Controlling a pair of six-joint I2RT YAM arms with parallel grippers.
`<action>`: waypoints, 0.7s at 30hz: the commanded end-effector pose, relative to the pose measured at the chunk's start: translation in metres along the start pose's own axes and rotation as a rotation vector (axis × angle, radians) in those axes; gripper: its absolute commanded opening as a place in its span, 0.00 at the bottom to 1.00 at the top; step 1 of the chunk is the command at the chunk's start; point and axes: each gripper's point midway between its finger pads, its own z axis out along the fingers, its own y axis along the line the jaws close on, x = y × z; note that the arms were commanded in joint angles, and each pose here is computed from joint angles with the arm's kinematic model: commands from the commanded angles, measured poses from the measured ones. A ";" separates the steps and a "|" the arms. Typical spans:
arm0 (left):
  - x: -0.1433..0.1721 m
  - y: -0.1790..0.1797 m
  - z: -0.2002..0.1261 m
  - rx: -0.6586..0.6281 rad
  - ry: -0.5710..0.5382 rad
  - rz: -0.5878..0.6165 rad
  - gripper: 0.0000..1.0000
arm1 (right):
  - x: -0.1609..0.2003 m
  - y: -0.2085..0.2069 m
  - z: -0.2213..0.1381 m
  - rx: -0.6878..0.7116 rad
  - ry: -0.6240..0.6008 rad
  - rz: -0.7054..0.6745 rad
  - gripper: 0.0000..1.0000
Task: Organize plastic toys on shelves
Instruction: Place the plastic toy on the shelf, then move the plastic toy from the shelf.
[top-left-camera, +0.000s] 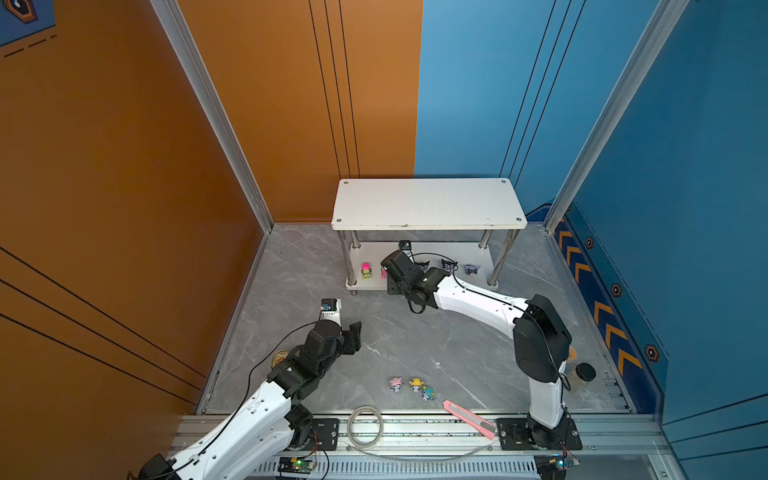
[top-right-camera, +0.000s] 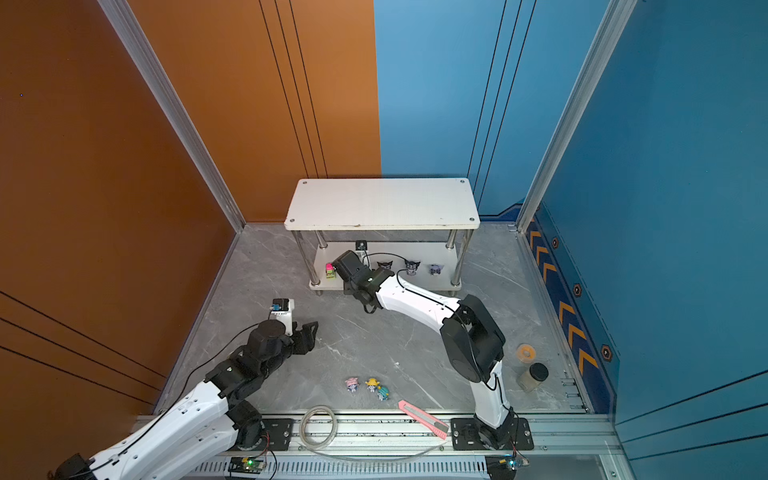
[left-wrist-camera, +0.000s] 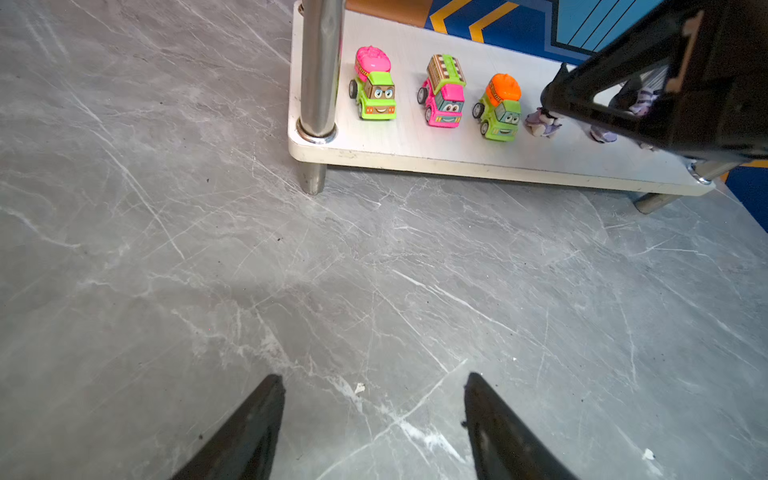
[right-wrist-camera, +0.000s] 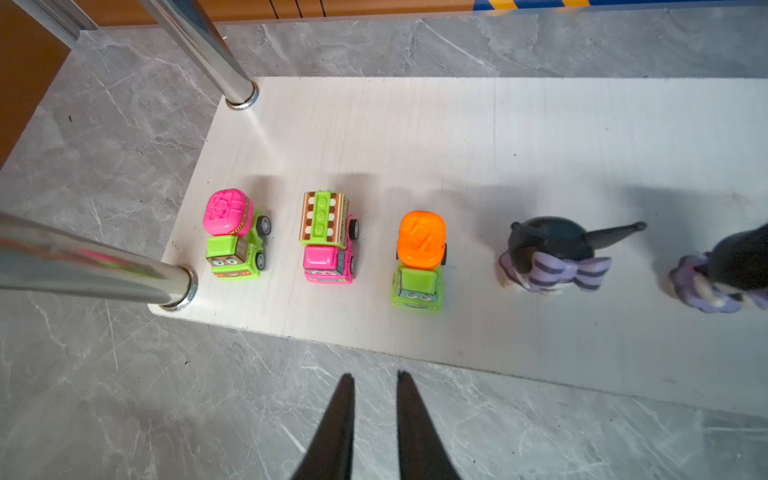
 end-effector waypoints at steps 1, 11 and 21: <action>-0.009 0.002 -0.004 -0.019 -0.010 0.014 0.70 | 0.001 -0.008 0.005 0.024 -0.007 0.020 0.16; -0.003 0.005 0.004 -0.028 0.009 0.009 0.70 | 0.009 -0.020 0.039 0.047 0.056 0.037 0.00; -0.001 0.007 0.010 -0.027 0.019 0.002 0.70 | 0.015 -0.022 0.059 0.055 0.084 0.043 0.00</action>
